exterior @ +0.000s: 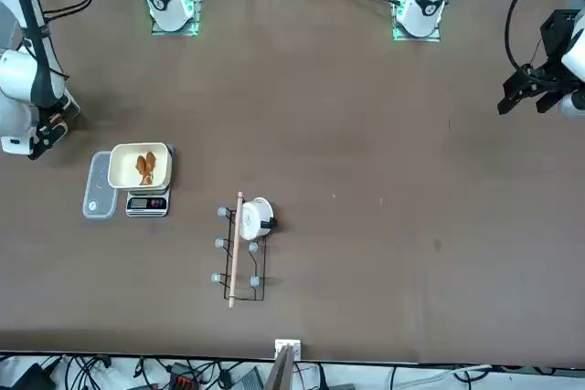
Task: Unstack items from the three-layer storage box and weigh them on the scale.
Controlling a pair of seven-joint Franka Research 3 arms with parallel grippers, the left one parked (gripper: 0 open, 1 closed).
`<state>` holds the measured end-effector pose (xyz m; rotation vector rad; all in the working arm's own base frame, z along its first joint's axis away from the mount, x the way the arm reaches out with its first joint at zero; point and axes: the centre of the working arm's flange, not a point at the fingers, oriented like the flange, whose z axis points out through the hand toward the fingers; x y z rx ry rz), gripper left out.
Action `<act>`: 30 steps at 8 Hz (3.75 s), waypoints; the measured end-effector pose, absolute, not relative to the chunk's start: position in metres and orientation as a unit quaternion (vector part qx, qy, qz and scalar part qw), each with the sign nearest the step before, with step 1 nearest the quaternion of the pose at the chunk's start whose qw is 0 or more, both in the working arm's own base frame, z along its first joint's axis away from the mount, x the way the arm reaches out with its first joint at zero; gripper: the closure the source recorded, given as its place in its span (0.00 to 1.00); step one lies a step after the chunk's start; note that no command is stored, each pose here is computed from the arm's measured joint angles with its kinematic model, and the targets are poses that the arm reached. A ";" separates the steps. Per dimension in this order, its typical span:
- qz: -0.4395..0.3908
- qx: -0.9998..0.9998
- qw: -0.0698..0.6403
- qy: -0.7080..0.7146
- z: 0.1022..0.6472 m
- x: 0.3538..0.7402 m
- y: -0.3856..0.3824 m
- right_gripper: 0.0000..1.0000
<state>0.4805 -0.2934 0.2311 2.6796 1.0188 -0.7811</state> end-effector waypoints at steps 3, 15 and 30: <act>-0.259 0.899 0.086 0.341 0.231 0.480 -0.295 0.52; -0.242 0.900 0.089 0.352 0.234 0.499 -0.266 0.88; -0.232 0.920 0.051 0.313 0.308 0.527 -0.246 0.28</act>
